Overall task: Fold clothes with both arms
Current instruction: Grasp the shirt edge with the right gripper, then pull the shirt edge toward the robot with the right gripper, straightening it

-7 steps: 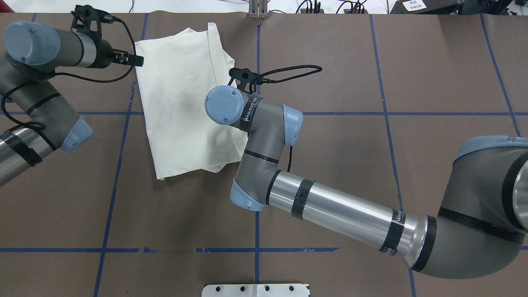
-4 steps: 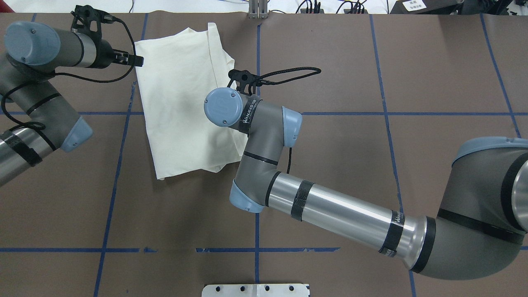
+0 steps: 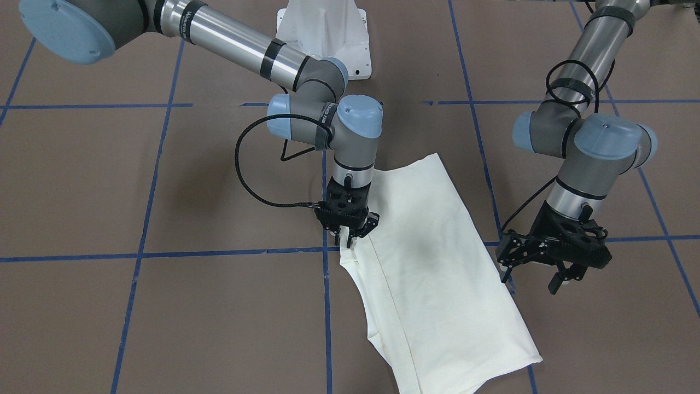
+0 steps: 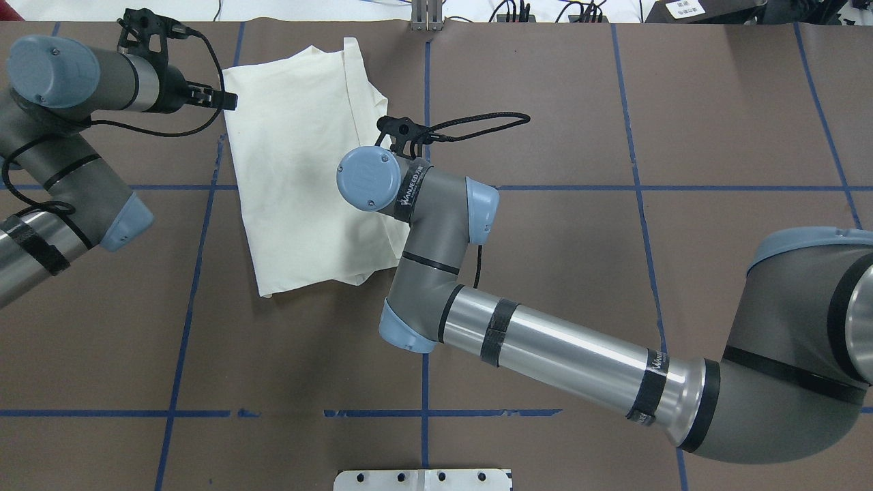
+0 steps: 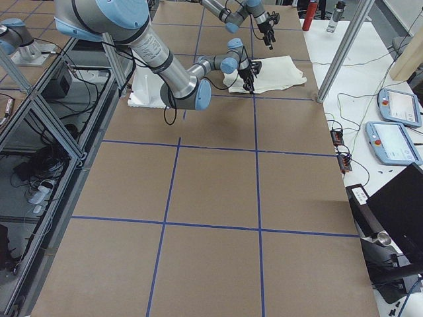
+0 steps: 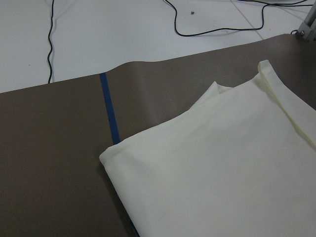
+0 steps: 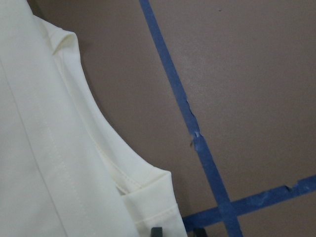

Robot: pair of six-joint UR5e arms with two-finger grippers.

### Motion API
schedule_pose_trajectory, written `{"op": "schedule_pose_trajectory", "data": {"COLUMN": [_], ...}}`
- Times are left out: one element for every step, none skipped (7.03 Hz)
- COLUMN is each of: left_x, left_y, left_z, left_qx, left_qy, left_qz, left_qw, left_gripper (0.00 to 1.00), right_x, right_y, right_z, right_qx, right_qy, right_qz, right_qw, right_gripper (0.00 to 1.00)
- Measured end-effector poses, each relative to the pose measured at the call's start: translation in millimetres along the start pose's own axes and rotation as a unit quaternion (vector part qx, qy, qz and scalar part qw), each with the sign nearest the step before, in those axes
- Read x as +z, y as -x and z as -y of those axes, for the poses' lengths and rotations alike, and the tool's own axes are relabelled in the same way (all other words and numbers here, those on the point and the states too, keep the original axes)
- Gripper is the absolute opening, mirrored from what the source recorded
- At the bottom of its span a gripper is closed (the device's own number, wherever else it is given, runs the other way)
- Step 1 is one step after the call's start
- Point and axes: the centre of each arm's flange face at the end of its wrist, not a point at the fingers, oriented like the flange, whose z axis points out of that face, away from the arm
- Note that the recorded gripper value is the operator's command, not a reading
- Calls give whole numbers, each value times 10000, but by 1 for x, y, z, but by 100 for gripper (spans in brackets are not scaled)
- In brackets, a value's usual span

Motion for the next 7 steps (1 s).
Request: {"op": "schedule_pose_trajectory", "data": {"left_x": [0,0,0,0,0,-1,-1], "left_y": [0,0,0,0,0,-1,-1], "left_z": [0,0,0,0,0,1,1], "left_qx": [0,-1,0,0,2,3,5], "left_qy": [1,2,0,-2,-6,-11,-15], "left_qz": [1,2,0,-1,-5,-10,-14], "left_qw": [10000,10000,10000,10000,10000,10000,10000], "left_gripper": [100,100,100,100,100,100,100], "right_x": [0,0,0,-2,-8,-15,-21], "right_y": [0,0,0,1,0,-12,-40], "right_z": [0,0,0,0,1,1,0], "right_qx": [0,-4,-21,-71,-138,-171,-187], "right_qy": [0,0,2,9,23,39,48], "right_qz": [-1,-1,-2,12,55,89,104], "right_qw": [10000,10000,10000,10000,9999,9998,9998], "right_gripper": [0,0,0,0,0,0,0]}}
